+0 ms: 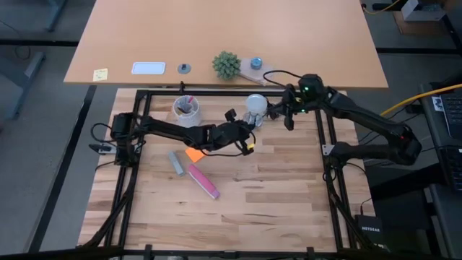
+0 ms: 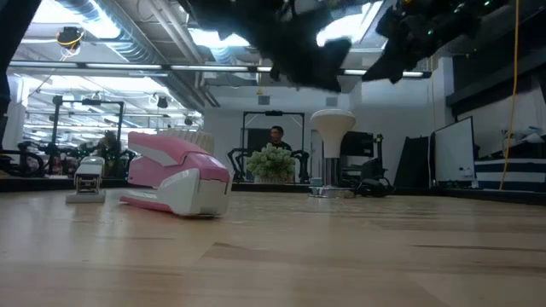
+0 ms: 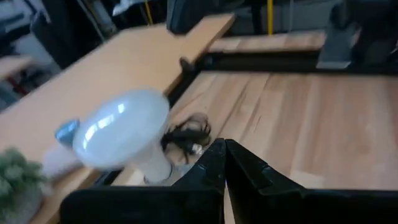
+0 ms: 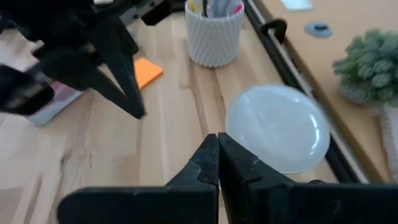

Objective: Screw lightbulb
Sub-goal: Remove the lightbulb from the lamp

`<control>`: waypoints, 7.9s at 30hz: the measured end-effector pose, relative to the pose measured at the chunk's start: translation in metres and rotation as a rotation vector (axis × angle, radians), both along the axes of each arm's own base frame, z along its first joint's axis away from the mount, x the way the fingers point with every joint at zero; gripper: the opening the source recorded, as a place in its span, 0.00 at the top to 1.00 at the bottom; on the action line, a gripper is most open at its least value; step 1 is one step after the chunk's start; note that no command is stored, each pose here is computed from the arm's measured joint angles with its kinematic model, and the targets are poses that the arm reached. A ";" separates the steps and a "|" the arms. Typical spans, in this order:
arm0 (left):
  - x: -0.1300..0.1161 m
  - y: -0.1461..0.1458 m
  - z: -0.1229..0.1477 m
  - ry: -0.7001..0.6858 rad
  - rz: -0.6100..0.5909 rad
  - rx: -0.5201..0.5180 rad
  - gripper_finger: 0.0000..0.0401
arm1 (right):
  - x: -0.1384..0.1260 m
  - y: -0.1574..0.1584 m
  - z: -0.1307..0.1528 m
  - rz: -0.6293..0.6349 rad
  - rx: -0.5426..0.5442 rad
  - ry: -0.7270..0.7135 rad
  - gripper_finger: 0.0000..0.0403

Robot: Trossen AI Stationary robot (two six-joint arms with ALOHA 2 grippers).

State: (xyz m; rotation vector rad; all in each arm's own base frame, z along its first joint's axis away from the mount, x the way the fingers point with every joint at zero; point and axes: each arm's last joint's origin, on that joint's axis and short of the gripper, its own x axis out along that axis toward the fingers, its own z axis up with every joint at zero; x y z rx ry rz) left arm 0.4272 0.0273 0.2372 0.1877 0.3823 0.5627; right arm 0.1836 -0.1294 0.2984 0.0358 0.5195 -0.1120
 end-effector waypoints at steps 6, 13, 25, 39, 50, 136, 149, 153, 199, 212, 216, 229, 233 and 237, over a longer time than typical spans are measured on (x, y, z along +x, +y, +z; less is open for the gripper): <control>-0.017 -0.019 0.047 -0.074 -0.064 0.067 1.00 | -0.020 0.016 0.022 -0.001 -0.066 -0.084 0.99; -0.048 -0.043 0.093 -0.096 -0.144 0.134 1.00 | -0.049 0.039 0.036 0.000 -0.084 -0.112 0.99; -0.066 -0.076 0.099 -0.052 -0.222 0.066 1.00 | -0.071 0.057 0.034 -0.066 0.084 -0.069 0.99; -0.071 -0.086 0.086 0.089 -0.259 0.080 1.00 | -0.070 0.056 0.034 -0.067 0.085 -0.065 0.99; -0.071 -0.086 0.085 0.103 -0.260 0.085 1.00 | -0.071 0.056 0.033 -0.067 0.086 -0.062 0.99; -0.035 0.139 0.017 -0.091 0.159 -0.080 1.00 | 0.025 -0.039 -0.027 -0.427 -0.229 0.181 0.99; -0.030 0.161 -0.013 -0.098 0.106 -0.168 1.00 | 0.034 -0.045 -0.044 -0.430 -0.155 0.216 0.99; -0.029 0.159 -0.015 -0.091 0.072 -0.185 1.00 | 0.033 -0.042 -0.047 -0.395 -0.095 0.228 0.99; -0.022 0.084 -0.045 0.240 0.082 -0.313 1.00 | 0.025 -0.042 -0.044 -0.473 -0.206 0.324 0.99; -0.036 0.085 -0.006 0.159 0.195 -0.228 1.00 | -0.010 -0.012 0.002 -0.444 -0.066 0.441 0.99; -0.034 0.086 0.016 0.054 0.146 -0.157 1.00 | -0.013 -0.004 0.003 -0.360 0.047 0.391 0.99; -0.031 0.094 0.016 0.042 0.038 -0.129 1.00 | -0.008 -0.003 -0.040 -0.291 0.140 0.325 0.99; -0.033 0.103 0.015 0.041 0.055 -0.132 1.00 | -0.006 -0.003 -0.042 -0.263 0.125 0.249 0.99; -0.035 0.114 0.017 0.012 0.015 -0.153 1.00 | -0.007 -0.001 -0.035 -0.228 0.118 0.184 0.99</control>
